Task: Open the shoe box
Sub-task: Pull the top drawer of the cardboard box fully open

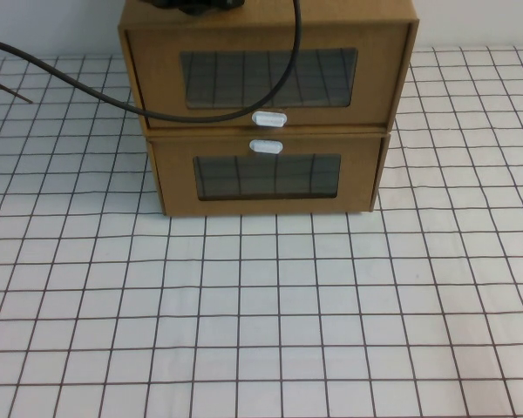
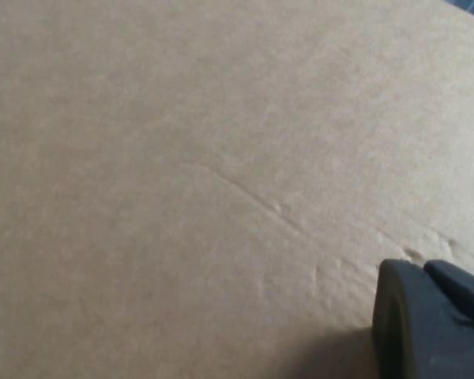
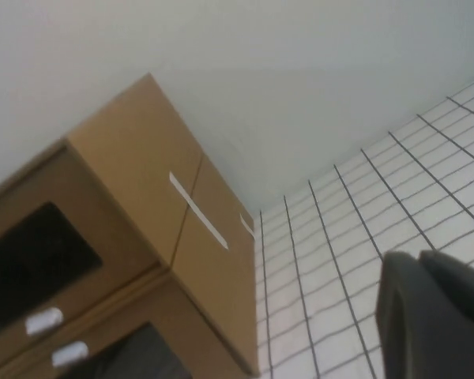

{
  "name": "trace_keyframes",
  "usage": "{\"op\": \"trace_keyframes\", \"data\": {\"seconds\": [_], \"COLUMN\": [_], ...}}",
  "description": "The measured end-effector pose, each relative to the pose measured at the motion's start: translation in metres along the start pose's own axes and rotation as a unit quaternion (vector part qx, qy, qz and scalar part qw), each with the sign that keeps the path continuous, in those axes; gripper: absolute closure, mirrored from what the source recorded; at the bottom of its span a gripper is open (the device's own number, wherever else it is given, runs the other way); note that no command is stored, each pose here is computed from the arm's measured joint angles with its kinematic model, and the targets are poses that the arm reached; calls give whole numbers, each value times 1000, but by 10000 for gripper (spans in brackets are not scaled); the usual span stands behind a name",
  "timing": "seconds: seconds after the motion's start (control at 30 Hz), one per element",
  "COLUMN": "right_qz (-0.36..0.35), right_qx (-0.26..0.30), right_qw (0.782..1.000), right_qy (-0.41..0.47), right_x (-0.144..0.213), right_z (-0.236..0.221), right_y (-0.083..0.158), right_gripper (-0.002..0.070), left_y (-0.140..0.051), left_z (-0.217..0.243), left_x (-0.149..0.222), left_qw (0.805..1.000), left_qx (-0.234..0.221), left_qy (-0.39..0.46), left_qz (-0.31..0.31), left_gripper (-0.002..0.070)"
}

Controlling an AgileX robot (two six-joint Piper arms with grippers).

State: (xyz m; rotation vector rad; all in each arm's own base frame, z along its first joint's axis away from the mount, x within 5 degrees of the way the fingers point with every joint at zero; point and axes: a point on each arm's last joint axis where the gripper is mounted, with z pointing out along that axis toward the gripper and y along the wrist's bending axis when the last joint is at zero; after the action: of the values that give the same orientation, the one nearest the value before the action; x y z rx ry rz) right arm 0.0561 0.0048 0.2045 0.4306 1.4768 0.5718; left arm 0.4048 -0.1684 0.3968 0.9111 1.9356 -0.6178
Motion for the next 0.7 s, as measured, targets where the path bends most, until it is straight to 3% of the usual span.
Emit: {"op": "trace_keyframes", "data": {"seconds": [0.17,0.3,0.47,0.7], "right_qz": [70,86,23,-102], "right_qx": [0,-22,-23,-1], "right_qw": [998,995,984,933], "right_qy": [-8,46,175,344], "right_x": [-1,-1,-19,-44], "right_z": [0,0,13,54], "right_y": [0,12,42,69], "right_gripper": [689,689,689,689], "left_y": [0,0,-1,-1], "left_z": [0,0,0,0], "left_x": [0,0,0,0], "left_qw": [1000,1000,1000,1000], "left_qx": [2,2,3,4], "left_qy": [2,1,3,5], "left_qz": [0,1,1,1], "left_gripper": [677,677,677,677]}}
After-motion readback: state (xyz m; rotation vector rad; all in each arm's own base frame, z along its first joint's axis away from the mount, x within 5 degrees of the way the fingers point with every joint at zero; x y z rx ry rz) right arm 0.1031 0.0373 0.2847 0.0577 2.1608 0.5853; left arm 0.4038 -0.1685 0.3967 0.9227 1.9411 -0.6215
